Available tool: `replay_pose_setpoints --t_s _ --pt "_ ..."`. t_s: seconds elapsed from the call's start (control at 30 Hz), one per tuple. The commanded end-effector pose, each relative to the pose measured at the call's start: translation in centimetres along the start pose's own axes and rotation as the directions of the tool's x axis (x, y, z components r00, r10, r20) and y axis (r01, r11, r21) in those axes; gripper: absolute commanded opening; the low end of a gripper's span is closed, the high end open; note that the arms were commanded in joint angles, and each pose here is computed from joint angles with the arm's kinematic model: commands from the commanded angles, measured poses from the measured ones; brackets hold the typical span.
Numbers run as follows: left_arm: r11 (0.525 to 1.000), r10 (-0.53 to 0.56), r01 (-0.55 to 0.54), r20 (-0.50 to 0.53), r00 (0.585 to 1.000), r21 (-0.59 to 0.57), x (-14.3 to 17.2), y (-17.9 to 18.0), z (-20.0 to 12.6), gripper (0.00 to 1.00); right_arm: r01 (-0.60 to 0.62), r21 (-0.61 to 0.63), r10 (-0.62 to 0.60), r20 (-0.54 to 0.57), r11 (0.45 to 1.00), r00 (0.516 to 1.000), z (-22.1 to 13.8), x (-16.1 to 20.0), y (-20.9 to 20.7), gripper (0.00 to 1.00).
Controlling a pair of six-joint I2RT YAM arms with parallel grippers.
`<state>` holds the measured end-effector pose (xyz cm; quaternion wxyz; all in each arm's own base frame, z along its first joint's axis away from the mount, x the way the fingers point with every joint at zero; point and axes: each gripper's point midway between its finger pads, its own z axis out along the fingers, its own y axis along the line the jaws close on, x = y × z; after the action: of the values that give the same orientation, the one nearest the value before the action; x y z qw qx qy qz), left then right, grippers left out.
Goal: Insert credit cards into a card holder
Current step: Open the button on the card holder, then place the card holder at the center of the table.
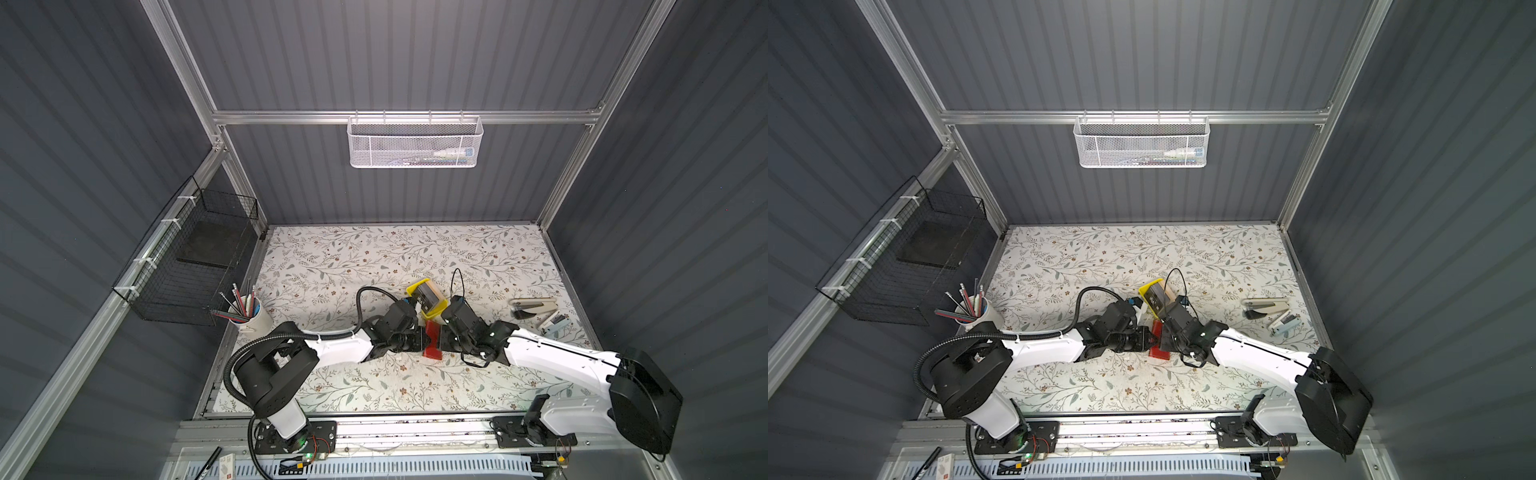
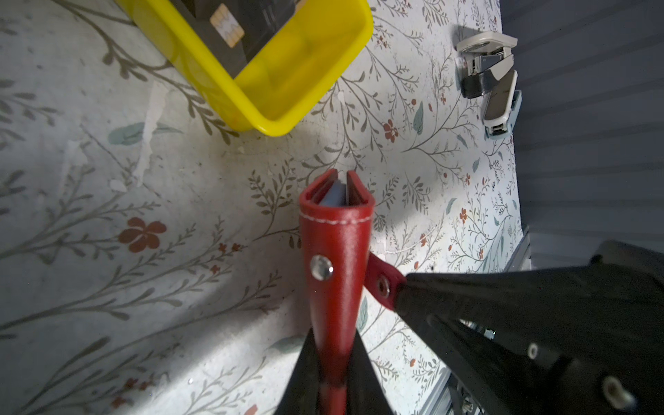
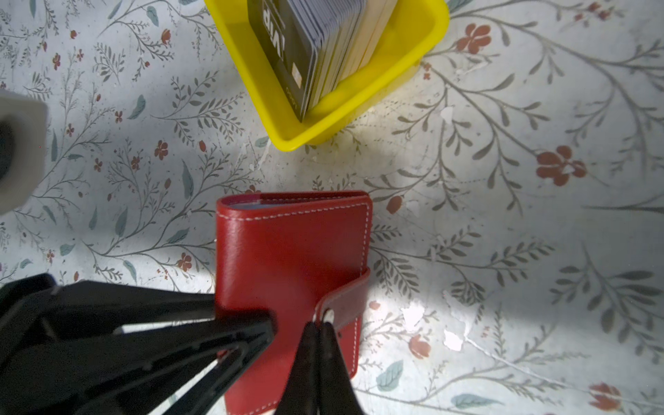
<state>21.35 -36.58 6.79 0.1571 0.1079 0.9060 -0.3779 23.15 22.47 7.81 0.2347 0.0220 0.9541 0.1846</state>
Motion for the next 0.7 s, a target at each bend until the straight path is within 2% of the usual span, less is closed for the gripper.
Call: replay_pose_setpoints --t_s 0.0,0.13,0.33,0.6,0.67 --pt "0.999 -0.027 0.027 -0.008 1.000 -0.025 0.7 0.9 0.1 0.17 0.014 -0.059 -0.013 0.017 0.998 1.000 -0.5 -0.2 0.9 0.04" --pt "0.997 -0.042 0.041 0.000 0.999 -0.059 0.7 1.7 -0.3 0.20 0.016 -0.069 -0.015 0.018 0.997 1.000 -0.7 -0.2 1.0 0.04" --pt "0.994 -0.071 0.072 0.016 0.997 -0.082 0.9 2.6 -0.7 0.31 0.031 -0.087 -0.031 0.005 0.996 1.000 -0.6 0.1 1.4 0.04" --pt "0.993 -0.072 0.075 0.038 0.997 -0.089 0.8 3.2 -1.6 0.59 0.038 -0.089 -0.038 0.004 0.995 0.999 -0.5 0.2 1.5 0.04" --pt "0.993 -0.066 0.069 0.039 0.997 -0.094 0.9 3.4 -1.8 0.71 0.041 -0.093 -0.040 0.005 0.995 0.999 -0.6 0.3 1.6 0.04"
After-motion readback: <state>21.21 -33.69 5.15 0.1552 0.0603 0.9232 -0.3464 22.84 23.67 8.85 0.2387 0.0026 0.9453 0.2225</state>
